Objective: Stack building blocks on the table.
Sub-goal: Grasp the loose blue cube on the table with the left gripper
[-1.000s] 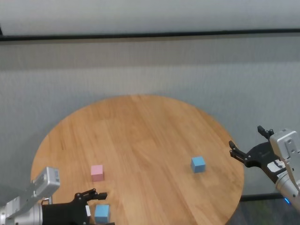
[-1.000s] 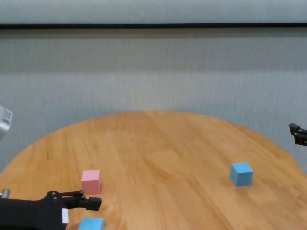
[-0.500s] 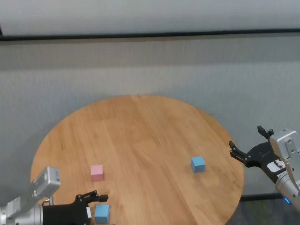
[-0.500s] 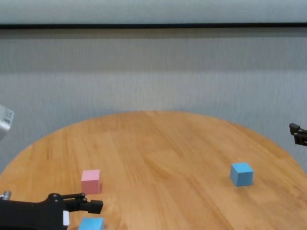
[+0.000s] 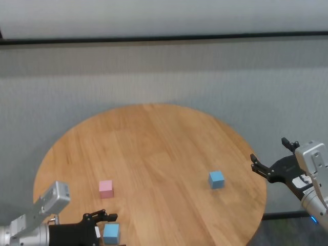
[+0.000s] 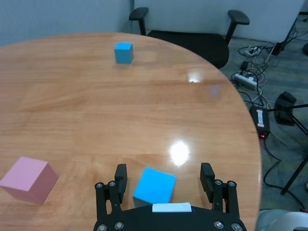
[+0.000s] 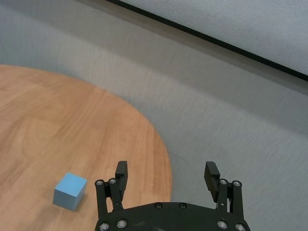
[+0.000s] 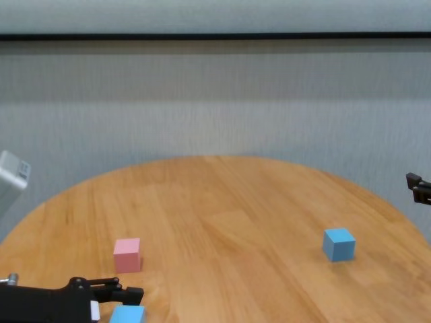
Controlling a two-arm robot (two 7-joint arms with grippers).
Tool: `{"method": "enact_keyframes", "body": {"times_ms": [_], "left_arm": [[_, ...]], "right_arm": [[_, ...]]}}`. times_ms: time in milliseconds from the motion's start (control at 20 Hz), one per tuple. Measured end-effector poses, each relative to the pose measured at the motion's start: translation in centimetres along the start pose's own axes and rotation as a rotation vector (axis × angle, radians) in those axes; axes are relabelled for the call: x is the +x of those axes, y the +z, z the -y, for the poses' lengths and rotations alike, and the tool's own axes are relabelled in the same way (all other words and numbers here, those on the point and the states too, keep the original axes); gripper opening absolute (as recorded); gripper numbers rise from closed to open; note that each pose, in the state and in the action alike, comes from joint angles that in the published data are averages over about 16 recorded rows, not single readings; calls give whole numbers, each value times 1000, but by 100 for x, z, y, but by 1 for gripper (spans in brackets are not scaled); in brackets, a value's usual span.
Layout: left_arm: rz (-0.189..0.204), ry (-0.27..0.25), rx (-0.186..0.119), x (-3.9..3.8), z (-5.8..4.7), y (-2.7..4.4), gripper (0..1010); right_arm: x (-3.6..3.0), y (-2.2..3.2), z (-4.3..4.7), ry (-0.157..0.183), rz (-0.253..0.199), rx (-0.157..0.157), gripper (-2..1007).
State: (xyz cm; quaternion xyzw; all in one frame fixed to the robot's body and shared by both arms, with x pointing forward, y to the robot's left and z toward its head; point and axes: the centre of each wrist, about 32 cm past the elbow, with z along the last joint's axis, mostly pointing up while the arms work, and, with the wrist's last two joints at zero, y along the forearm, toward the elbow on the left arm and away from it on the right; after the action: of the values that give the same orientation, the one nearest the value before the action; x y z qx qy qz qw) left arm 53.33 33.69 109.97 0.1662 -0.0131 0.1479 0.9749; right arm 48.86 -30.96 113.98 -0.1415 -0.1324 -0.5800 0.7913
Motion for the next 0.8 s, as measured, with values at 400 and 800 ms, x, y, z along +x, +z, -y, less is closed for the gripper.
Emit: {"method": "enact_keyframes", "body": {"times_ms": [400,800], "left_arm": [[5,9,8,13,20,-29,1000],[10,-2,8,5,8,-44,983]], "right_arm": [[0,0,0,0,0,0,1005],[0,0,0,0,0,0,1005]]}}
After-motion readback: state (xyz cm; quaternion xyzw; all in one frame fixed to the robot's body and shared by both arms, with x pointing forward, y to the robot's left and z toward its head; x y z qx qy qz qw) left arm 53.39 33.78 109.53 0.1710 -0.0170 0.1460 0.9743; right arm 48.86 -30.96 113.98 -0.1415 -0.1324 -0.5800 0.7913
